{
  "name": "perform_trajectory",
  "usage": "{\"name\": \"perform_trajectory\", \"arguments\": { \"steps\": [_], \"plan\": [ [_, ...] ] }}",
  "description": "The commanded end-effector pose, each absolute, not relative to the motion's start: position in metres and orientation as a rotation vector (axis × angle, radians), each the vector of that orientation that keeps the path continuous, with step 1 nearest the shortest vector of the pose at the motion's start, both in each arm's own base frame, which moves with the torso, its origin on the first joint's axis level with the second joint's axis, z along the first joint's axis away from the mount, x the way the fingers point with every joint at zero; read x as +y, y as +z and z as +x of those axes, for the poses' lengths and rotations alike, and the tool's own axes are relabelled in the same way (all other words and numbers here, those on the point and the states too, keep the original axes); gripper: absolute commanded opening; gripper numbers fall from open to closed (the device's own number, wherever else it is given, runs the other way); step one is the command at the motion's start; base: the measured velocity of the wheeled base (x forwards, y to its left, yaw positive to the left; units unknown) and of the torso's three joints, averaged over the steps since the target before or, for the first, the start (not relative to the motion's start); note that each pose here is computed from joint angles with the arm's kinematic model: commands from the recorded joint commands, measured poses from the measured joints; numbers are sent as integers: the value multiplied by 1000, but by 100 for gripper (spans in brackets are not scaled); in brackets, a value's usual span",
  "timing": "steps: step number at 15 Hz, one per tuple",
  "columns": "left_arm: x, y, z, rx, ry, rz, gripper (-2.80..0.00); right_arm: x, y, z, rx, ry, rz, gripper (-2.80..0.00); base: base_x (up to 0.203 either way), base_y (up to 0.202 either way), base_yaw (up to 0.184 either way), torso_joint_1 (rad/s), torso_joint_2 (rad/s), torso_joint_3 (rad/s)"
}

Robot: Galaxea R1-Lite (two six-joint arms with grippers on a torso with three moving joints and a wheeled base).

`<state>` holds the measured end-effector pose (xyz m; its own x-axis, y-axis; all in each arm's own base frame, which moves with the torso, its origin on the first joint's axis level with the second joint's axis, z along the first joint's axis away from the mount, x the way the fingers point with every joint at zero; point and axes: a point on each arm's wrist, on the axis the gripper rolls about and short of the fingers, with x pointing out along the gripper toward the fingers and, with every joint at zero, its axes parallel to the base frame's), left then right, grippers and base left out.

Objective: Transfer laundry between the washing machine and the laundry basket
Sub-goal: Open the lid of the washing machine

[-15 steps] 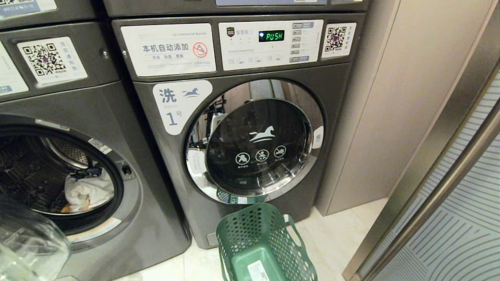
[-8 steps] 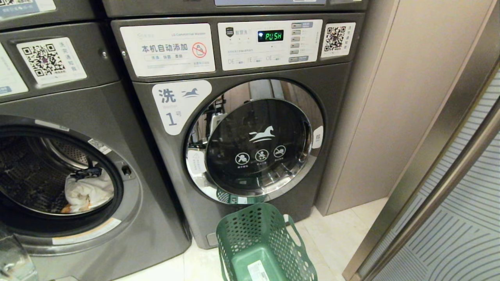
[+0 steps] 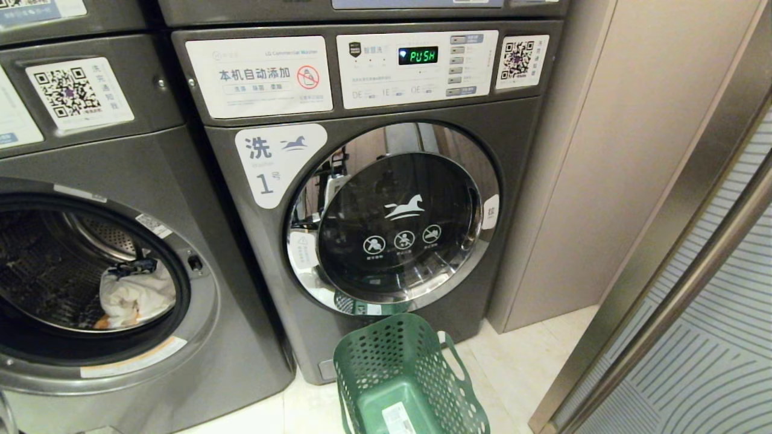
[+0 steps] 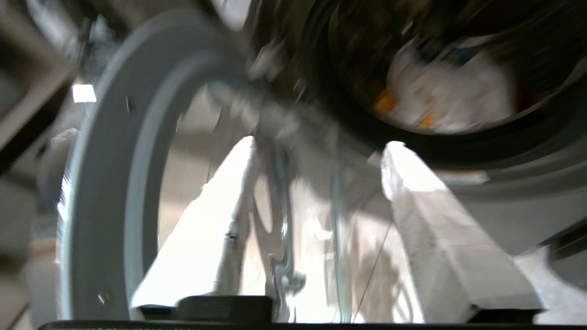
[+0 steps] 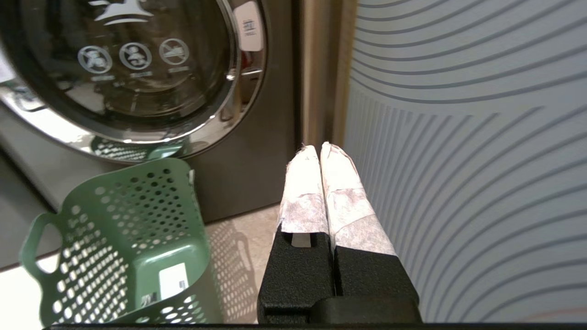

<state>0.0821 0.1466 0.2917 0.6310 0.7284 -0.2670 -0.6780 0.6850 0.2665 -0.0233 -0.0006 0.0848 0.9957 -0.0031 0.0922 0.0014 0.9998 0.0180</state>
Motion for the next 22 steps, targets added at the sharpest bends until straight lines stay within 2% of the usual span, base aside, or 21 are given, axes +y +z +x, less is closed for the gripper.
{"name": "perform_trajectory", "arguments": {
  "steps": [1,5,7,11,16,22],
  "plan": [
    [174,267,94,503,899,81,-280,-1,76,-21,-58,-3,18,-280,0,0,0,0,0,0],
    [216,261,97,682,1337,82,-280,-1,76,-21,-58,-3,18,-280,0,0,0,0,0,0],
    [233,252,96,709,1479,17,-280,-1,76,-21,-58,-3,18,-280,0,0,0,0,0,0],
    [270,238,96,779,1617,-25,-280,-1,76,-21,-58,-3,18,-280,0,0,0,0,0,0],
    [336,235,91,689,1757,-46,-280,-1,76,-21,-58,-3,18,-280,0,0,0,0,0,0],
    [417,190,64,587,1936,-34,-280,-1,76,-21,-58,-3,18,-280,0,0,0,0,0,0]
  ]
}}
